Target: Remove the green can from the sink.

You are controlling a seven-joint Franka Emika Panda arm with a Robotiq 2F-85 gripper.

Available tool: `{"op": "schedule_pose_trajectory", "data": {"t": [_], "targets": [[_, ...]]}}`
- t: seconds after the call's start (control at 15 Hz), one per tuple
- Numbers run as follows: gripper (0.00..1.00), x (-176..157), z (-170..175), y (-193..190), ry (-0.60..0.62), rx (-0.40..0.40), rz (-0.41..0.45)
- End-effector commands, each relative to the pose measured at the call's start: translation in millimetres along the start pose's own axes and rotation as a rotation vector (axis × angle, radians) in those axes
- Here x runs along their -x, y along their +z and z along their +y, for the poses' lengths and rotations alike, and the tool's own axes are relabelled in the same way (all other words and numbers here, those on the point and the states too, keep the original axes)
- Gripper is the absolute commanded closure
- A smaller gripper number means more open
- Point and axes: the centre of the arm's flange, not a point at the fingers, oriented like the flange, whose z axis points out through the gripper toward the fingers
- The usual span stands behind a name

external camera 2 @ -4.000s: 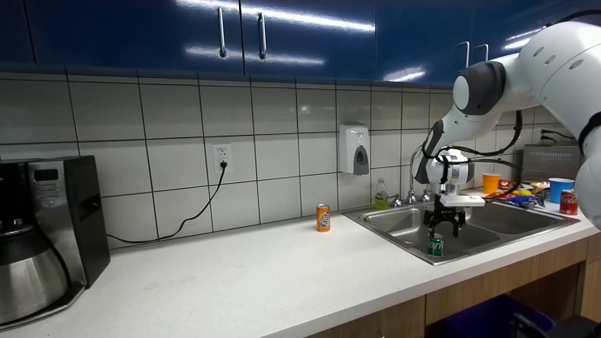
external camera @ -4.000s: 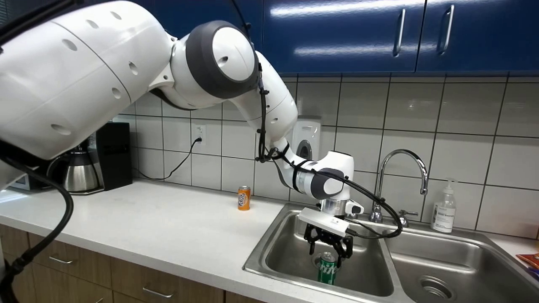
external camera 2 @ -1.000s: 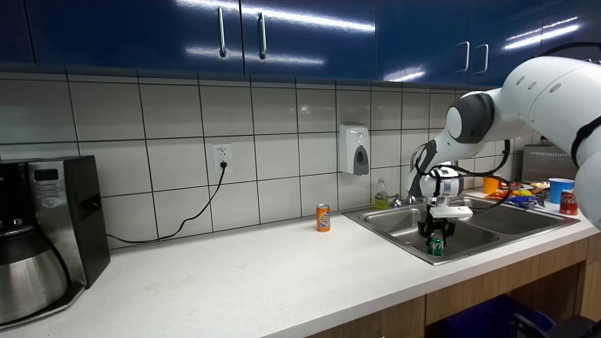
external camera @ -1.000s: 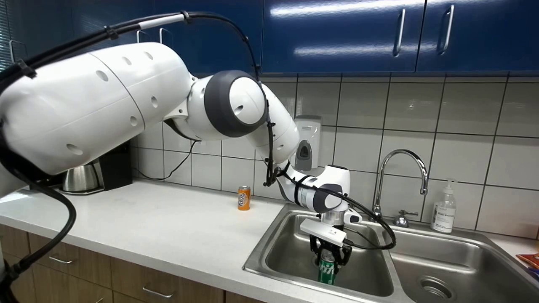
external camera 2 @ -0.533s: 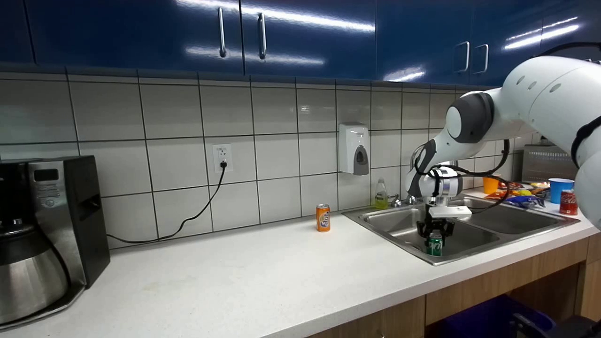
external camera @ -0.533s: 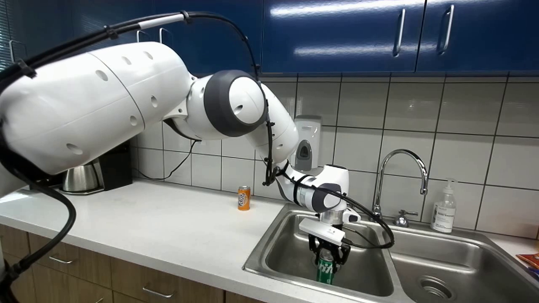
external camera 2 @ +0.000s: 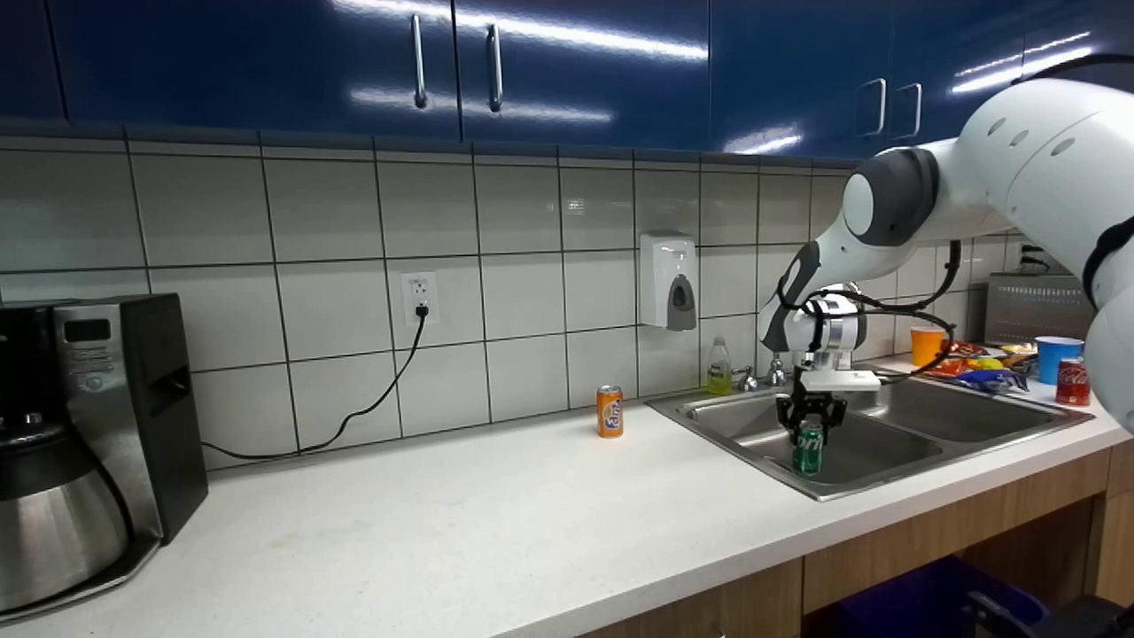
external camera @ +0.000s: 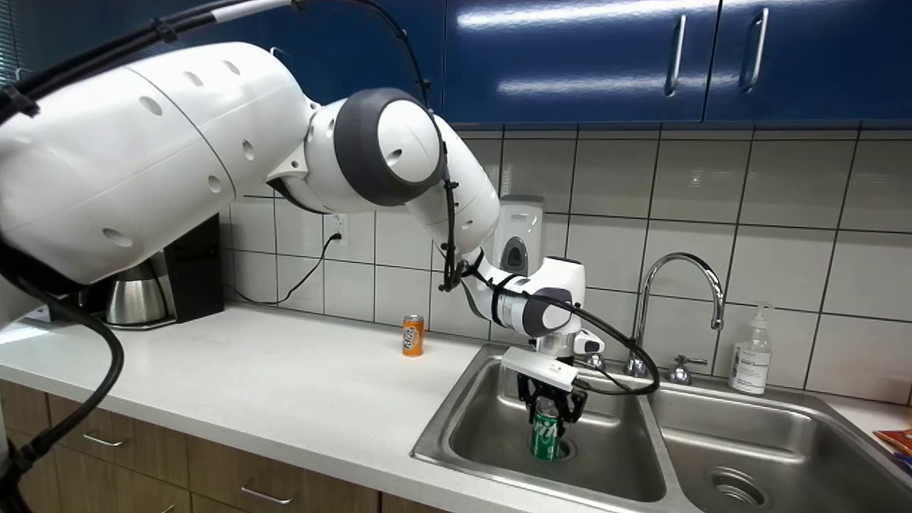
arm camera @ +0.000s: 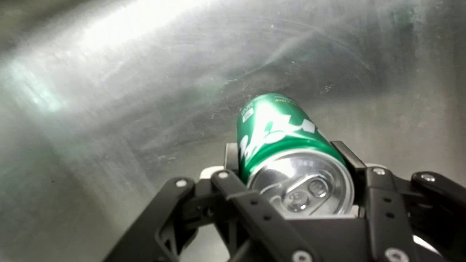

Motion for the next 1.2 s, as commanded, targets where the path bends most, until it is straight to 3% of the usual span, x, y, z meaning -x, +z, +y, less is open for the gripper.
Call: {"op": "schedule_pose_trajectory", "data": {"t": [0.0, 0.4, 1.13], "targets": [[0.62, 17, -6, -47, -0.001, 0.001, 0.023], [0.62, 47, -11, -92, -0.008, -0.01, 0.024], [0.62, 144, -41, -159, -0.074, -0.047, -0.042]]}}
